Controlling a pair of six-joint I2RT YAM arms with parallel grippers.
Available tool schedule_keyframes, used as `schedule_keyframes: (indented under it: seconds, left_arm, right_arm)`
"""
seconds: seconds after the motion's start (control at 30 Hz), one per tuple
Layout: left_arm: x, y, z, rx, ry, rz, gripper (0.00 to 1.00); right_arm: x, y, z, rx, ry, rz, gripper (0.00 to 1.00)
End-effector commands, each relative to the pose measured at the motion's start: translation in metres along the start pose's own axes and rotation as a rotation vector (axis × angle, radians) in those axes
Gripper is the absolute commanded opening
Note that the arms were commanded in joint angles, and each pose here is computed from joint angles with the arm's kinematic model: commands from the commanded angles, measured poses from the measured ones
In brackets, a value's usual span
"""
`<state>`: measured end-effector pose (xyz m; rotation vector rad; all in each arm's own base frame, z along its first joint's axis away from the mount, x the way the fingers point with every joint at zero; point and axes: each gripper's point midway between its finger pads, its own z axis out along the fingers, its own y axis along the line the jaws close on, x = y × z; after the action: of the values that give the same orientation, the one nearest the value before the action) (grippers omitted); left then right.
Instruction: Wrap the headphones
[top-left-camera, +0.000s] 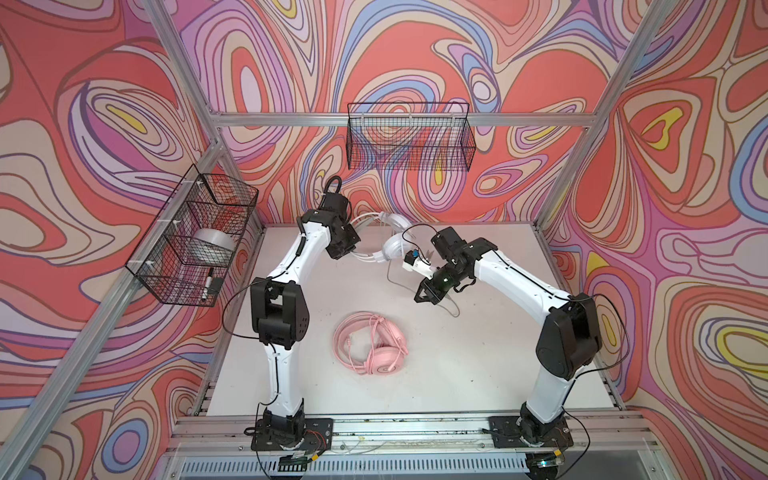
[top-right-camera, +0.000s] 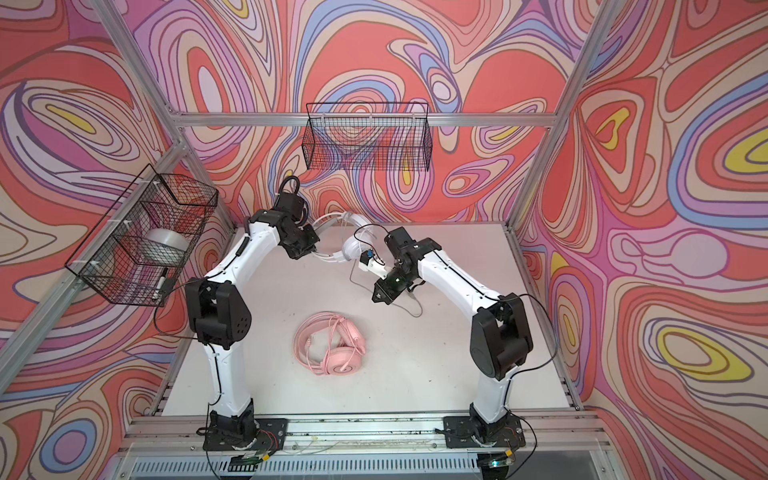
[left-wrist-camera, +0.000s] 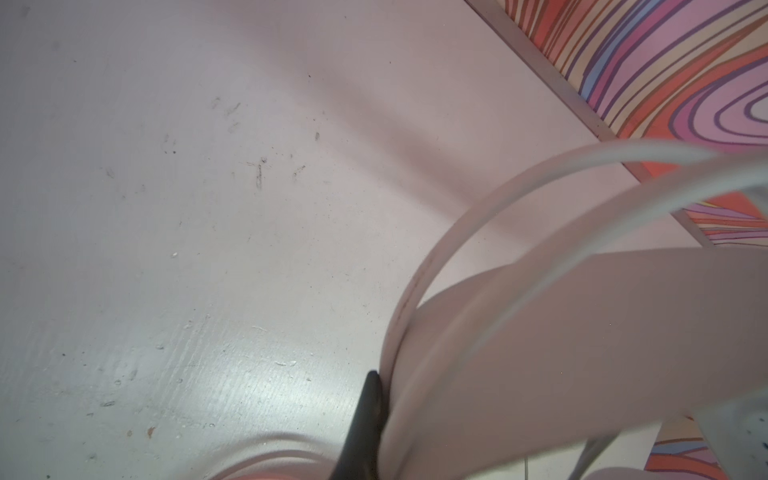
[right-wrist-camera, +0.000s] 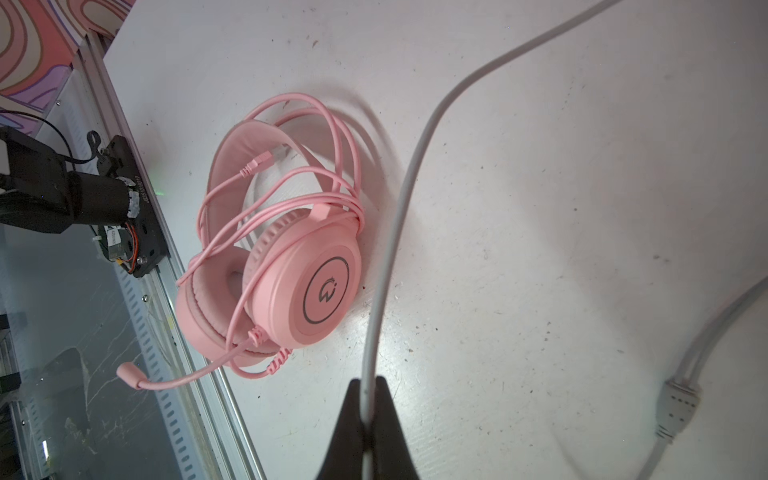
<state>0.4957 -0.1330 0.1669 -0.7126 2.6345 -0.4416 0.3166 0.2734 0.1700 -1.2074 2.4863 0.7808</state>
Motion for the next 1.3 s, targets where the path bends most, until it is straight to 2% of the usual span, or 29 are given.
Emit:
schedule_keyframes:
  seconds: [0.0, 0.27, 0.57, 0.87, 1.27]
  left_arm:
    - [0.007, -0.009, 0.001, -0.026, -0.001, 0.020, 0.00]
    - [0.031, -0.010, 0.018, -0.104, 0.042, 0.108, 0.00]
    - [0.042, -0.006, 0.014, -0.154, 0.076, 0.273, 0.00]
    - [0.053, -0.004, 0.009, -0.166, 0.146, 0.444, 0.00]
    - [0.061, -0.014, 0.001, -0.082, 0.170, 0.546, 0.00]
  right_arm:
    - [-0.001, 0.007, -0.013, 0.014, 0.019, -0.044, 0.00]
    - [-0.016, 0.006, -0.025, 0.039, 0.000, -0.067, 0.00]
    - [-0.030, -0.022, -0.038, 0.198, -0.012, -0.060, 0.00]
    - [-0.052, -0.068, -0.051, 0.293, -0.063, 0.055, 0.00]
    - [-0.068, -0.129, -0.051, 0.338, -0.115, 0.218, 0.00]
